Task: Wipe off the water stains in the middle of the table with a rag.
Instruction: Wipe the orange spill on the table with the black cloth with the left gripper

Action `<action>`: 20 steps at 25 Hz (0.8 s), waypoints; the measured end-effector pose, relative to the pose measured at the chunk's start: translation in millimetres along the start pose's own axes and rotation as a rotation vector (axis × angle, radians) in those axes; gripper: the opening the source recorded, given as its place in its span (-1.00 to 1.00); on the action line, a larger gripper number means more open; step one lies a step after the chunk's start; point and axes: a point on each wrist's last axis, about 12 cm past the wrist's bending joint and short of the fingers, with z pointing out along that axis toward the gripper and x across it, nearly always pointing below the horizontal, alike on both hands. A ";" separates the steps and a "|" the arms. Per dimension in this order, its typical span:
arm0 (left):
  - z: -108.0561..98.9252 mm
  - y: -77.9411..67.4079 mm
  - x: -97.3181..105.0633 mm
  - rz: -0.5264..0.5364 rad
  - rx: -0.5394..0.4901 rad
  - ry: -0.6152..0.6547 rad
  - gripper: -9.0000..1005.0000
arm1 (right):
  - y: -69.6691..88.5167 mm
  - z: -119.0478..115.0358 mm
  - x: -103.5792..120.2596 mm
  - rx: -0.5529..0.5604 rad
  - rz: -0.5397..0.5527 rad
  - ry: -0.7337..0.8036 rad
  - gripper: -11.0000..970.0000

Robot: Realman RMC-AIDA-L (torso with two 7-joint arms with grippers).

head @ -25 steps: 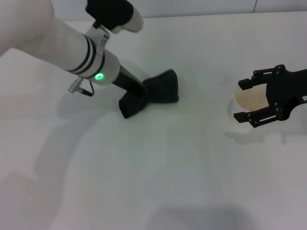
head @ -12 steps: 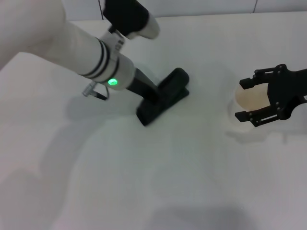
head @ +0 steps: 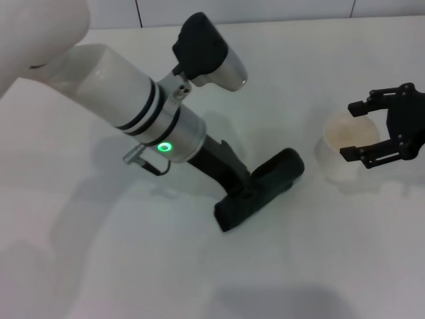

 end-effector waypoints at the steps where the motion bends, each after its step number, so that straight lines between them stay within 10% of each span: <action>1: -1.3 0.8 2.9 -0.004 -0.006 0.001 -0.77 | 0.3 -1.5 0.9 0.000 0.003 0.000 0.74; 10: -41.0 36.3 49.8 -0.183 -0.195 -0.042 -0.76 | 3.7 -2.8 3.8 -0.011 0.008 0.003 0.74; 20: -82.8 20.8 85.1 -0.159 -0.278 -0.065 -0.75 | 8.3 -1.7 6.9 -0.033 0.016 0.006 0.74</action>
